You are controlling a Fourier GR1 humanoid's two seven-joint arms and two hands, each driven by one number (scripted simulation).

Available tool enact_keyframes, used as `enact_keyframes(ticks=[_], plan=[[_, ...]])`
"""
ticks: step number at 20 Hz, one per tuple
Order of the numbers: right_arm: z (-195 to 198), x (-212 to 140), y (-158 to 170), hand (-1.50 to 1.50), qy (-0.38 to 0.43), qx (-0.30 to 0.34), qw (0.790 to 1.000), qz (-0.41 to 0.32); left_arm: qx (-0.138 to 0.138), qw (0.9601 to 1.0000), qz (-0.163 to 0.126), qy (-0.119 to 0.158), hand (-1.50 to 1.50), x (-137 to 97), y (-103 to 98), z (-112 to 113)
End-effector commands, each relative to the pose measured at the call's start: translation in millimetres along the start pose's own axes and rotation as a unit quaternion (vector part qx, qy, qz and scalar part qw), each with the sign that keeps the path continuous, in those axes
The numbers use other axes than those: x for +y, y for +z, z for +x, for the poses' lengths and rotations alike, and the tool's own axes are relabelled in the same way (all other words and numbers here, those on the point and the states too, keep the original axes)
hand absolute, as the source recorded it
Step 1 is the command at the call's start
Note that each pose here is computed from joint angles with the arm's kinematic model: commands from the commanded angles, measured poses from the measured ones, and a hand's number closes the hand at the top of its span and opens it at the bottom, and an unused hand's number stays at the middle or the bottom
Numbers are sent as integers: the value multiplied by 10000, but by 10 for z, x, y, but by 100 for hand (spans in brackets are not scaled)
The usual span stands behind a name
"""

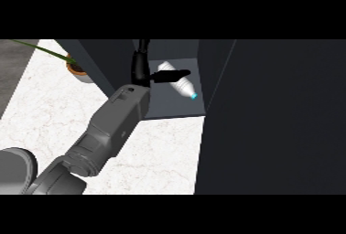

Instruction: Pick up the bottled water, place it into the cabinet and close the cabinet

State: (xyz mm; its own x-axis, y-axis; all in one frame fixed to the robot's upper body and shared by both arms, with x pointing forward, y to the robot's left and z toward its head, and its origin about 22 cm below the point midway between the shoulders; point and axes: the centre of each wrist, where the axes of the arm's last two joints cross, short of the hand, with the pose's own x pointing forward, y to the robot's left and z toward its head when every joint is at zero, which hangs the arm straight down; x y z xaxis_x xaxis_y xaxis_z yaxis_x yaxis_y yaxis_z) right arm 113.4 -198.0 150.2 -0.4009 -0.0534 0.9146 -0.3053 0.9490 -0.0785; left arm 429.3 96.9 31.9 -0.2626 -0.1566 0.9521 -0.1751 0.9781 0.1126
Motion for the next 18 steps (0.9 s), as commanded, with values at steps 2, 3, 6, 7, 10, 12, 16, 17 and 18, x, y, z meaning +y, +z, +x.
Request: enact_keyframes(ticks=[2, 3, 6, 7, 10, 12, 16, 17, 18], plan=[[183, 22, 118, -150, -186, -54, 9998, 23, -296, 9935, -640, 897, -150, -102, -54, 160], [234, -25, 45, -150, -104, -5, 9999, 8, -398, 9917, -791, 927, -150, -125, -101, 225], [207, 0, 83, -150, -68, -94, 9999, -83, -301, 9845, -1110, 1325, -150, -121, -45, 186], [77, -4, 44, -150, -172, -55, 9998, 56, -307, 9868, -902, 1309, -150, -135, -12, 180], [192, -58, 73, -150, -44, -6, 10000, -55, -233, 9796, -1037, 1705, -150, -156, -13, 237], [176, -13, 71, -150, 2, -7, 10000, -6, -249, 9783, -991, 1803, -150, -229, 105, 286], [263, 45, 171, -150, 60, 28, 9999, -104, -77, 9705, -1229, 2073, -150, -167, 383, 115], [129, -9, 120, -150, 100, 110, 9999, -78, -176, 9706, -1147, 2110, -150, -209, 424, 216], [96, 25, 93, -150, 57, 136, 9999, -88, -27, 9683, -1340, 2106, -150, -231, 490, 258]])
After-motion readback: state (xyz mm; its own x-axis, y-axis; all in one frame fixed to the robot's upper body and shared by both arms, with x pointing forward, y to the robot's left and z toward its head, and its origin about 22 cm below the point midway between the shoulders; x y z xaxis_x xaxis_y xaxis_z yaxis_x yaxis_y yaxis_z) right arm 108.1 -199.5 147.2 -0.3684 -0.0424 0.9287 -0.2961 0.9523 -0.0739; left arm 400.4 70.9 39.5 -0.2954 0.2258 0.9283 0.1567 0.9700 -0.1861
